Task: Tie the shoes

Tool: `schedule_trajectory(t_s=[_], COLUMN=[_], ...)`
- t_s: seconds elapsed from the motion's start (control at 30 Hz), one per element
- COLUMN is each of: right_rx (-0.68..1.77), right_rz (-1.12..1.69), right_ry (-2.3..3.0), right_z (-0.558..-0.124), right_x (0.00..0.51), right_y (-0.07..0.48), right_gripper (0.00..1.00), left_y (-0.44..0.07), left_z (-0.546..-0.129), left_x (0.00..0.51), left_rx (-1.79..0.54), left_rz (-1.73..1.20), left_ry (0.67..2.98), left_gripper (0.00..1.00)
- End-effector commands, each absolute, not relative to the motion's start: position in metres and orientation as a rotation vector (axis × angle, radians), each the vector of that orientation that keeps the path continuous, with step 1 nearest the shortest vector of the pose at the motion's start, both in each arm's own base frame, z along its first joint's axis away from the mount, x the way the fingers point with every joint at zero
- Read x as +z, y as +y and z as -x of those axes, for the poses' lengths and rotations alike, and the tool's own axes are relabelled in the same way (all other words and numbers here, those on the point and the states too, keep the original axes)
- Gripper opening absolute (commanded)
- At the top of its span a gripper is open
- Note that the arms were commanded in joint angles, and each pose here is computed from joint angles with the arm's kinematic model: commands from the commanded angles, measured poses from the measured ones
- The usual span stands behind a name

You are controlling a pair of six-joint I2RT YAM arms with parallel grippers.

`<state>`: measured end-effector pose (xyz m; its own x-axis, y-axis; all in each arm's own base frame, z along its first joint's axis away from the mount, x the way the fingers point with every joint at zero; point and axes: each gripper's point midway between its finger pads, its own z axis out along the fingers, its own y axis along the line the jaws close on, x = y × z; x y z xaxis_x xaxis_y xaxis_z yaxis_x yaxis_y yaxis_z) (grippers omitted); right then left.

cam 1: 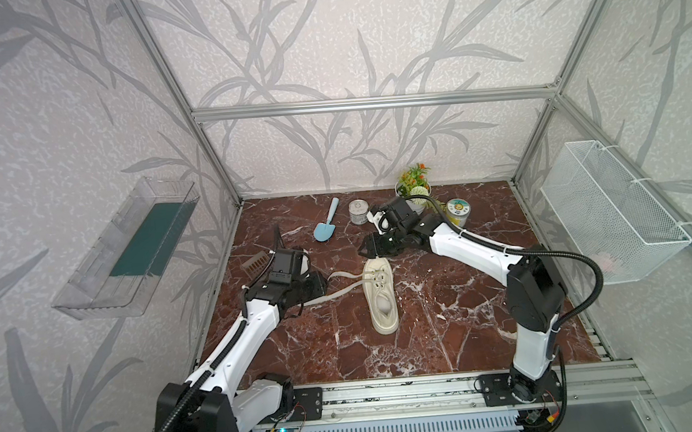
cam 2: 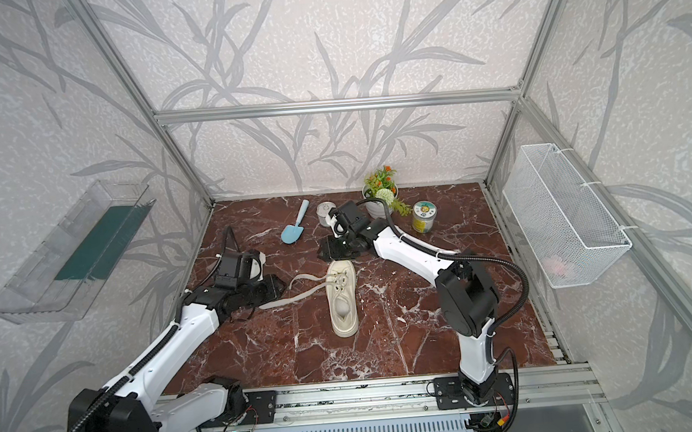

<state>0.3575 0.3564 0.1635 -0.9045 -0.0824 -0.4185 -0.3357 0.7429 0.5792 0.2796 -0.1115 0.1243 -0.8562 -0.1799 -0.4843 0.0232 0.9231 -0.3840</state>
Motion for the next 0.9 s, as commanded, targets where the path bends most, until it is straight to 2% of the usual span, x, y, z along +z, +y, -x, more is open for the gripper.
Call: schedule_trajectory(t_s=[0.0, 0.27, 0.57, 0.87], right_rx=[0.976, 0.955, 0.914, 0.904], right_rz=[0.314, 0.216, 0.092, 0.061], right_ry=[2.55, 2.533, 2.523, 2.525], right_z=[-0.356, -0.356, -0.355, -0.354], right_x=[0.175, 0.181, 0.179, 0.177], right_y=[0.339, 0.285, 0.229, 0.211], right_gripper=[0.56, 0.56, 0.56, 0.56], left_y=[-0.123, -0.168, -0.163, -0.169], left_z=[-0.289, -0.281, -0.262, -0.275], left_x=[0.141, 0.144, 0.12, 0.098], left_rx=[-0.386, -0.408, -0.274, -0.239], left_rz=[-0.191, -0.74, -1.284, -1.4], left_ry=[2.462, 2.328, 2.28, 2.193], left_gripper=[0.43, 0.45, 0.47, 0.5])
